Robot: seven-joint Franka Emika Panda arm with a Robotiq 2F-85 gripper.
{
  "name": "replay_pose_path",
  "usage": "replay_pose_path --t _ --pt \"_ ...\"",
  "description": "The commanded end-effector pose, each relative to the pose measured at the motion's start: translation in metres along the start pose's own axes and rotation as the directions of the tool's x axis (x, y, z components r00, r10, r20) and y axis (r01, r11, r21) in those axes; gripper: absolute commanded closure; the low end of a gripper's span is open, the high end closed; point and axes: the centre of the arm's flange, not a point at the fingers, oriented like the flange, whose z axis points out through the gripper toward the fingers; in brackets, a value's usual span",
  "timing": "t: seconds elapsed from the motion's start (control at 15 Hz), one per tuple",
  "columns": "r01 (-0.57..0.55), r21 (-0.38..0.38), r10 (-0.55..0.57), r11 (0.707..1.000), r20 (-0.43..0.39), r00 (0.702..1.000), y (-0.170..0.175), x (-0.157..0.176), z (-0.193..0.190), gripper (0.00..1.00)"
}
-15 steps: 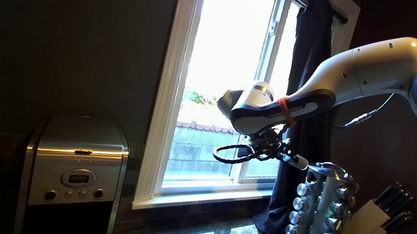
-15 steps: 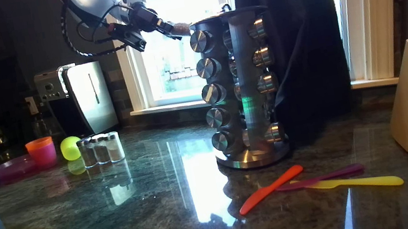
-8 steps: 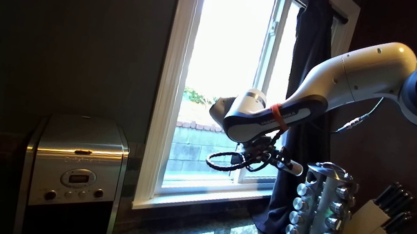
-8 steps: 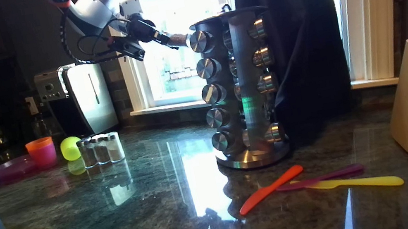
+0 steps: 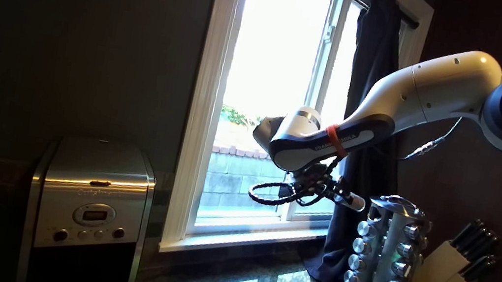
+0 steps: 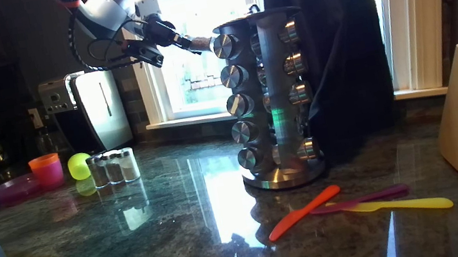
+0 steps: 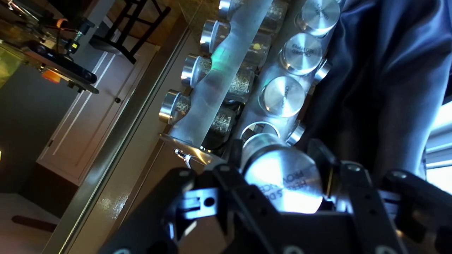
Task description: Pick up one spice cellar and place it on the spice rack
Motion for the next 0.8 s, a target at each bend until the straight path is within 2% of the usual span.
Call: replay_pose_path --t 0.0,0.2,0.27,0.73 --pt "0.000 0.000 0.000 1.000 0.000 1.000 0.000 0.000 0.000 0.51" --pt "0.000 0.000 0.000 1.000 0.000 1.000 0.000 0.000 0.000 0.51" --pt "0.000 0.000 0.000 1.000 0.000 1.000 0.000 0.000 0.000 0.76" --pt "-0.029 -0.012 0.030 1.000 0.027 0.999 -0.005 -0.007 0.017 0.76"
